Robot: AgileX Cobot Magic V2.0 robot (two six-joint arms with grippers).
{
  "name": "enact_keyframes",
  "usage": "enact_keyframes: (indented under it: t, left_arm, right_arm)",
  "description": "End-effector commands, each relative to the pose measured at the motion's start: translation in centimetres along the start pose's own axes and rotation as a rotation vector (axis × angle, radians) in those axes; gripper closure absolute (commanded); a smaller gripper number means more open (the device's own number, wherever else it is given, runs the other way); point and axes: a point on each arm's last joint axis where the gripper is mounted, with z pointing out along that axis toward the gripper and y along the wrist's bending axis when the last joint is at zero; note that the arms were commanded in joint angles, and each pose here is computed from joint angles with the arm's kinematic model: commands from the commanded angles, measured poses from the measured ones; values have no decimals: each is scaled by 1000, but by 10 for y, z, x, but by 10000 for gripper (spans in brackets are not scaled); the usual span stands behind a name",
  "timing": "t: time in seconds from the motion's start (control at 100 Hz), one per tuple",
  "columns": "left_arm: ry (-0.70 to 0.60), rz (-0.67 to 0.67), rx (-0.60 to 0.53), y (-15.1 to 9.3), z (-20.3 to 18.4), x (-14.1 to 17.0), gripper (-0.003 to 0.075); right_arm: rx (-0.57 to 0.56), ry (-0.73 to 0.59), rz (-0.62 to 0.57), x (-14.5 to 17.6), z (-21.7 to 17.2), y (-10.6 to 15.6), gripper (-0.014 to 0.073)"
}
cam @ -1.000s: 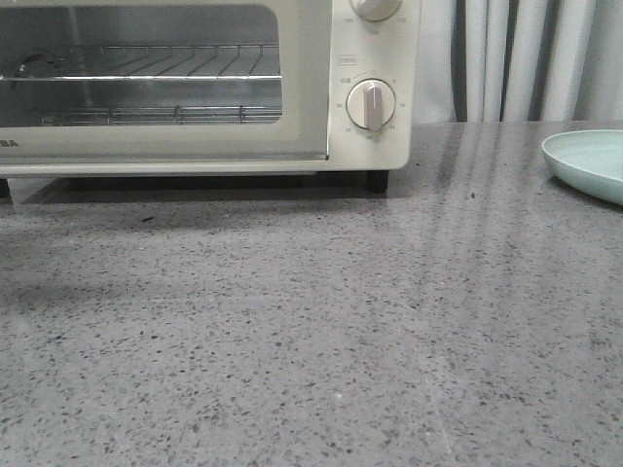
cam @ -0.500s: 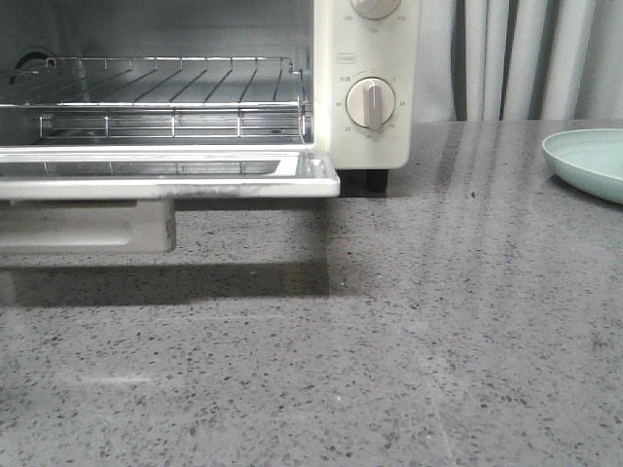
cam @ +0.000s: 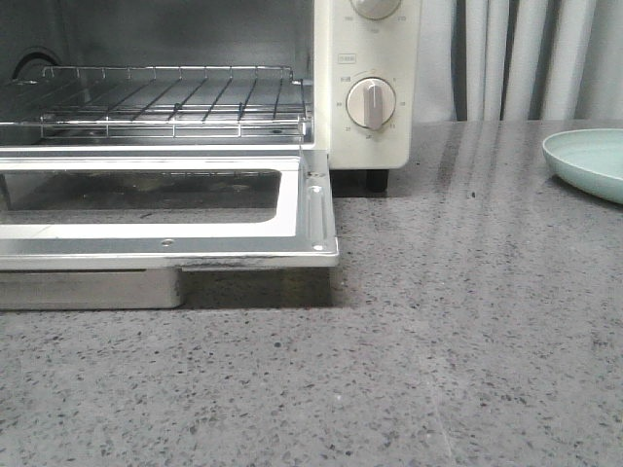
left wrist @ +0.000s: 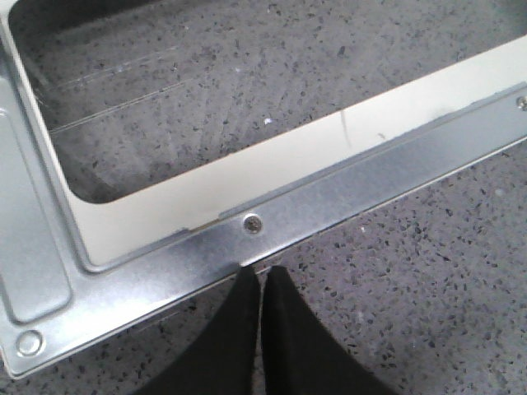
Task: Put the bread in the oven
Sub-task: 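Grasp the orange-striped croissant with the right gripper and lift it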
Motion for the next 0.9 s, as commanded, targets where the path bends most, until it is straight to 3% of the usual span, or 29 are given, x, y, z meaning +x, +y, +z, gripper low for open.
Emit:
enact_keyframes:
  t: [0.0, 0.06, 0.13, 0.28, 0.35, 0.51, 0.89]
  left_arm:
    - [-132, -30, 15, -2, -19, -12, 741]
    - [-189, -32, 19, -4, -31, -13, 741]
    - [-272, -24, 15, -5, -49, -13, 741]
    - [-456, -5, 4, -8, -92, -10, 741]
    - [-522, 1, 1, -10, -107, -6, 741]
    - [-601, 9, -3, -12, -125, 4, 741]
    - [-600, -2, 25, -14, -129, 10, 741]
  right_arm:
    - [42, 9, -65, -33, 7, -1, 663]
    - [87, 77, -74, -43, 17, -6, 655]
    - [122, 190, -67, -45, 36, -12, 589]
    - [168, 398, -20, -33, 87, -29, 265]
    - [181, 442, -3, -26, 107, -35, 172]
    - [228, 496, 51, -14, 138, -54, 194]
    - [239, 674, 135, 32, 202, -76, 207]
